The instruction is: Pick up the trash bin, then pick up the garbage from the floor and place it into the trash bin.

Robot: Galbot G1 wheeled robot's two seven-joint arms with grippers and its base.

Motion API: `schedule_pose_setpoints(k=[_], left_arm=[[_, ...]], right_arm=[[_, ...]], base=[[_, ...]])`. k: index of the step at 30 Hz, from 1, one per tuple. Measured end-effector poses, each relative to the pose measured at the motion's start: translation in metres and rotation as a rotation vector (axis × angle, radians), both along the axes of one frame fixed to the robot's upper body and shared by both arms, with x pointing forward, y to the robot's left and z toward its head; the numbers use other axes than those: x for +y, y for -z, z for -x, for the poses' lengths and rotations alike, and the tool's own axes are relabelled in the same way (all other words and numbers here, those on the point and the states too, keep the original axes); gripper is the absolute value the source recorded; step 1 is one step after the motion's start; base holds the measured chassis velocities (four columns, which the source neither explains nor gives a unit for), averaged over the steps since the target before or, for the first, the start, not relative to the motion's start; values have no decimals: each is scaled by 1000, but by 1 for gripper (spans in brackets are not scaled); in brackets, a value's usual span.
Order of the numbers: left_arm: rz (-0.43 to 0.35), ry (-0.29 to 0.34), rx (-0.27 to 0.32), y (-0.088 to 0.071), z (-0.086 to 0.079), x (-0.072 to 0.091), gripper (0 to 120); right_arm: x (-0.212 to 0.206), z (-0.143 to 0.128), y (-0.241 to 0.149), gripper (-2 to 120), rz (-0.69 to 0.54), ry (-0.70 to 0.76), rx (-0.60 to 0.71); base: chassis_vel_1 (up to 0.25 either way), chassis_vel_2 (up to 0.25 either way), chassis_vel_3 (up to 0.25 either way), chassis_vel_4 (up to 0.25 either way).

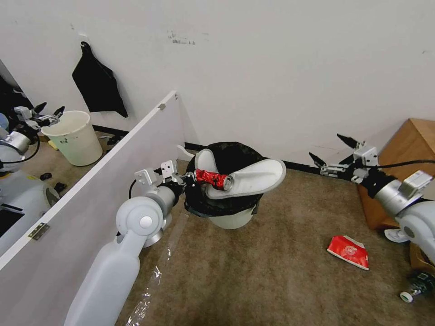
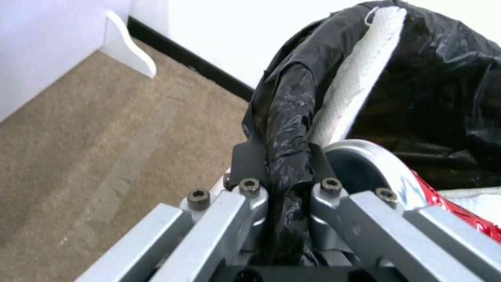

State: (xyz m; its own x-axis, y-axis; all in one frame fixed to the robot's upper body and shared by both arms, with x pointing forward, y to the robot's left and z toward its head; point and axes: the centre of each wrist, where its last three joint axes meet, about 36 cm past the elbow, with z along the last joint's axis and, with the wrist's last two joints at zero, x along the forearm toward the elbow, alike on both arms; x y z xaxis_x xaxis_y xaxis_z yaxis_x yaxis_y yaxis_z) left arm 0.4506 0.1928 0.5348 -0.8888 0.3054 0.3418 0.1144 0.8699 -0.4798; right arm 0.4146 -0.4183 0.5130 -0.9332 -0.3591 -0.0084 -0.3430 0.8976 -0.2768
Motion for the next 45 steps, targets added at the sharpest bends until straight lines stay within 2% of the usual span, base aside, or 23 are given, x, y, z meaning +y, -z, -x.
schedule_pose_setpoints(k=[8,15,31,45], left_arm=[[-4,-21,-12,-3,2,9,4],[-2,-30,-10,-3,5,13,4],[-4,-53,-18,-8,9,20,4],[1,-57,-22,-9,7,20,4]], right_arm=[[37,14,33,100,-173,212,122],[46,17,44,100,-207,301,160],[46,18,48,100,-215,306,158],[45,14,49,100,-215,303,153]], base=[[0,0,0,0],[0,0,0,0],[0,0,0,0],[0,0,0,0]])
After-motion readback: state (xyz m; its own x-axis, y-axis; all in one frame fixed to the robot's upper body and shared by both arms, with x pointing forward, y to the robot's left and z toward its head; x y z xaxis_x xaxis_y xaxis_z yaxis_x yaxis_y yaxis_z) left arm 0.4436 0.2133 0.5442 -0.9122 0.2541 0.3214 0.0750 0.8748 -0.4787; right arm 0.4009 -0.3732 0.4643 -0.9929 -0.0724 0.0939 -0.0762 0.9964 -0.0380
